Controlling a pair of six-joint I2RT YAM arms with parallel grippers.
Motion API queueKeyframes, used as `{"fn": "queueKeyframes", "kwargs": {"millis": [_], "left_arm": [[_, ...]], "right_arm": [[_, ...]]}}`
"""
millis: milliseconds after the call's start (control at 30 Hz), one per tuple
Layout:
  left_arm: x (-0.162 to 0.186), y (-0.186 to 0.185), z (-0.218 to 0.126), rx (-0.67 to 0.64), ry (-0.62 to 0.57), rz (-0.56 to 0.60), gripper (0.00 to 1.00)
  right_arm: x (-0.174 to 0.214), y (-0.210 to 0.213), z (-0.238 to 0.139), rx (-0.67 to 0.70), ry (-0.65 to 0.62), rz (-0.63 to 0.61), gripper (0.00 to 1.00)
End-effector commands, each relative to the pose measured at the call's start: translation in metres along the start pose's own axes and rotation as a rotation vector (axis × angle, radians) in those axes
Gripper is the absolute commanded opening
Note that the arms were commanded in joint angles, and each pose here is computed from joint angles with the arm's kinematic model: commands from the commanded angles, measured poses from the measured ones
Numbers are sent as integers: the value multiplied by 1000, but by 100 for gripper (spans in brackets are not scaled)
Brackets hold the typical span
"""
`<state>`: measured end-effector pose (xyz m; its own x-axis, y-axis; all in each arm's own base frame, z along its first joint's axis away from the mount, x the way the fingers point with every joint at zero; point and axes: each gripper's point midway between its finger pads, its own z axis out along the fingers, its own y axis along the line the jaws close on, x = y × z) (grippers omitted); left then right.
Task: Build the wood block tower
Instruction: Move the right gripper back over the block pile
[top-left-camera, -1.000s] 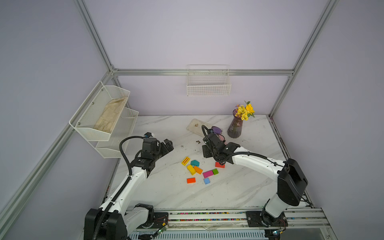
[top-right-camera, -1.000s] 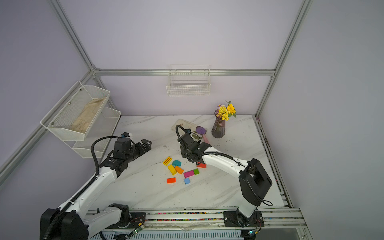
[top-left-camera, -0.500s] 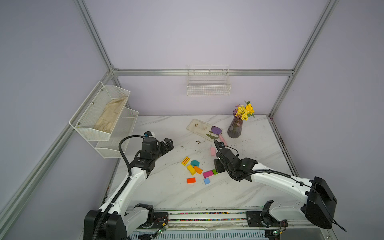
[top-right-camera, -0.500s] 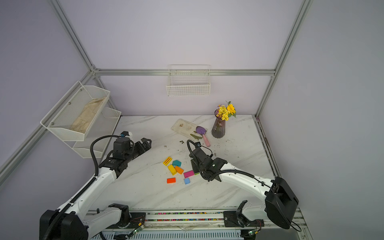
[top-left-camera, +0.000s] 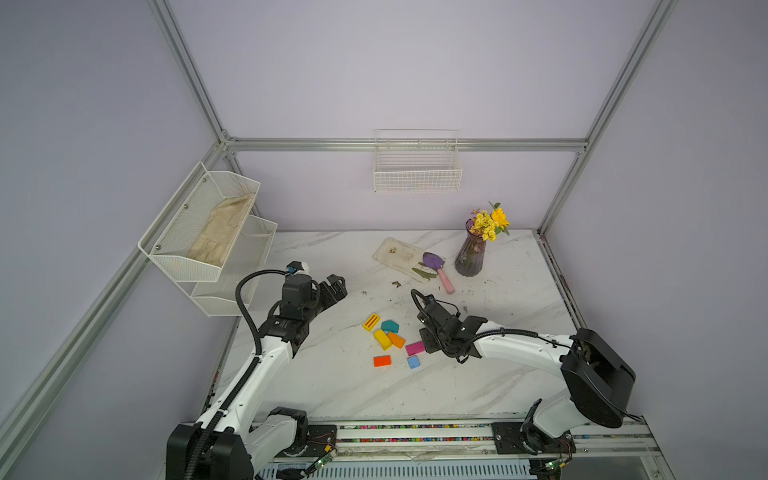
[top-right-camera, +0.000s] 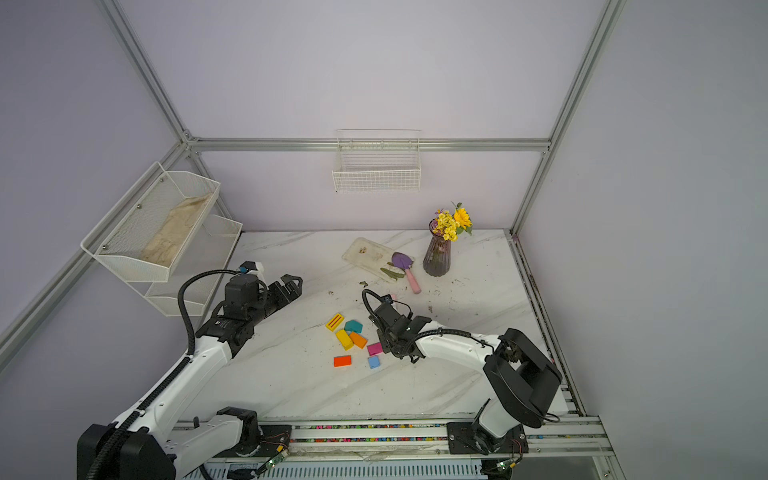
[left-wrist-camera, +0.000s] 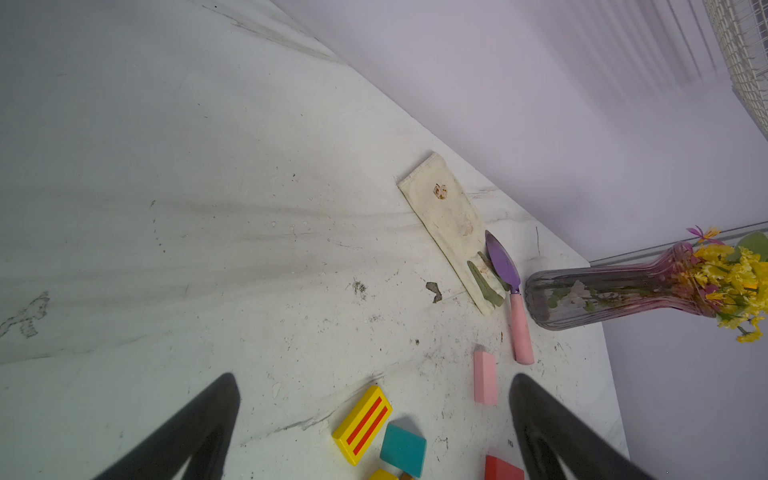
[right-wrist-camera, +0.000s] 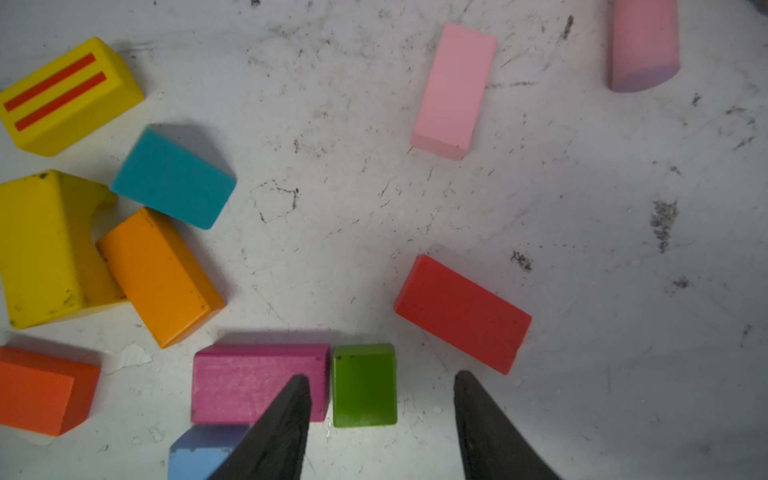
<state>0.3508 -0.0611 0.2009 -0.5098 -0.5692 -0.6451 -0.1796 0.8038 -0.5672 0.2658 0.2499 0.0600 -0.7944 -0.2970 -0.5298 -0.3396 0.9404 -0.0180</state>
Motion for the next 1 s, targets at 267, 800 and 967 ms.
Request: {"fn": "queueKeyframes", "kwargs": {"millis": [267, 800, 967], "left_arm": [[-16, -11, -4, 19, -49, 31, 100], [-9, -6, 12, 6, -16, 5, 100], [-11, -7, 6, 10, -30, 5, 100]], "right_arm": [[13, 8, 29, 26, 100, -7, 52], [15, -2, 36, 99, 107, 3, 39], [13, -4, 35, 110, 102, 8, 33]]}}
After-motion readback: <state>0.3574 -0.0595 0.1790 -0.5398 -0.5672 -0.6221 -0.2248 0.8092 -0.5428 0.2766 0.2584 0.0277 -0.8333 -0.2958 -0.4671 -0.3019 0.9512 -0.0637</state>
